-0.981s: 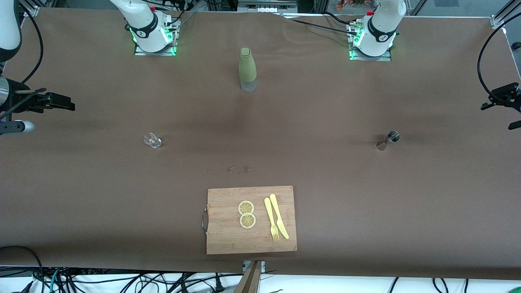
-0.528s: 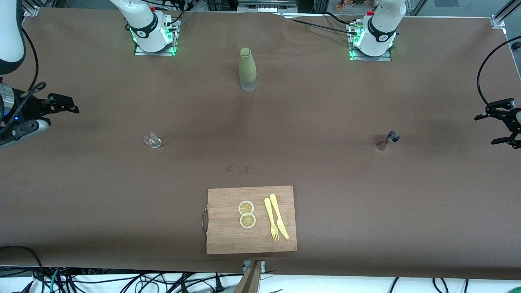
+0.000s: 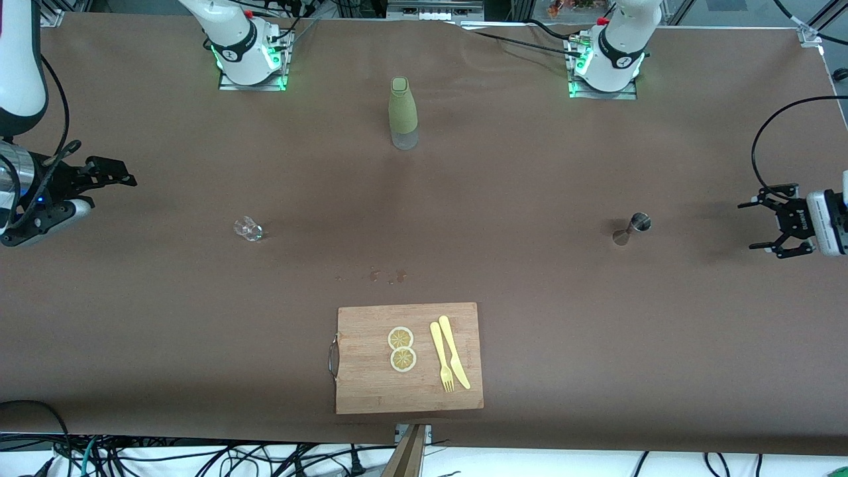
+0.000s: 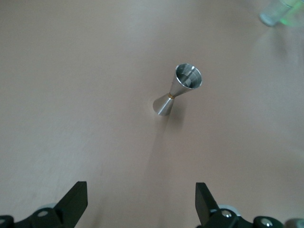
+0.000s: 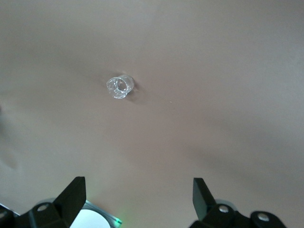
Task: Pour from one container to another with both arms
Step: 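Close the right gripper on the glass cup while the left gripper grasps the jigger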
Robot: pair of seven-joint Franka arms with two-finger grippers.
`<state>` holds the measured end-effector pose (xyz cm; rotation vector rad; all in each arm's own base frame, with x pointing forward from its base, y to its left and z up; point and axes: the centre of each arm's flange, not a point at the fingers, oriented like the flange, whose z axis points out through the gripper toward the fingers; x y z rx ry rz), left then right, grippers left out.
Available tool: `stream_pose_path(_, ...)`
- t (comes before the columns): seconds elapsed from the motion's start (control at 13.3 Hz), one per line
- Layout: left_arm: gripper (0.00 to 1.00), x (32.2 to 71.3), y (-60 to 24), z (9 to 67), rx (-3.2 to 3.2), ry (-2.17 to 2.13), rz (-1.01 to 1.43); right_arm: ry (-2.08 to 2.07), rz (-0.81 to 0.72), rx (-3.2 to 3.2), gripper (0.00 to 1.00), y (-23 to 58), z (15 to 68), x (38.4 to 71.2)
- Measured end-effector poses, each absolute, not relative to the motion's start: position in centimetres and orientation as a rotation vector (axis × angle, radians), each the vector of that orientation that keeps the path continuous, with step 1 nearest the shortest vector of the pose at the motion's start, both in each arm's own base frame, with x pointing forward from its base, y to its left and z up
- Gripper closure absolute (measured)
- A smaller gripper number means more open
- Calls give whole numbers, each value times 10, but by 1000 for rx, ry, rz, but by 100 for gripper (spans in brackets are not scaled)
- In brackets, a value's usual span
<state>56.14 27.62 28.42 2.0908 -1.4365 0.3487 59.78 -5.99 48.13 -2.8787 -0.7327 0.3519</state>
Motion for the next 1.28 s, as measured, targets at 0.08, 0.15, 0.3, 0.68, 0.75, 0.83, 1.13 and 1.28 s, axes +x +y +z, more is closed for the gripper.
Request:
stream_pose_path(0.08,0,562,274,269,2034,-1470,388,-795,352,-2855,0,-61,478,598)
stream_pose_path(0.15,0,563,271,255,1974,-1507,436,-857,351,-2828,0,-64,473,600)
stream_pose_path(0.3,0,564,262,225,1857,-1569,536,-978,322,-2764,0,-72,459,606)
stream_pose_path(0.68,0,565,237,169,1655,-1637,711,-1123,163,-2524,0,-88,413,618)
stream_pose_path(0.75,0,564,231,158,1624,-1633,733,-1138,130,-2491,0,-88,404,619)
stream_pose_path(0.83,0,563,223,148,1588,-1620,752,-1154,92,-2458,0,-87,394,619)
stream_pose_path(1.13,0,561,184,119,1414,-1577,869,-1203,-73,-2311,0,-82,354,616)
stream_pose_path(1.28,0,560,170,110,1348,-1583,913,-1218,-144,-2224,0,-85,331,614)
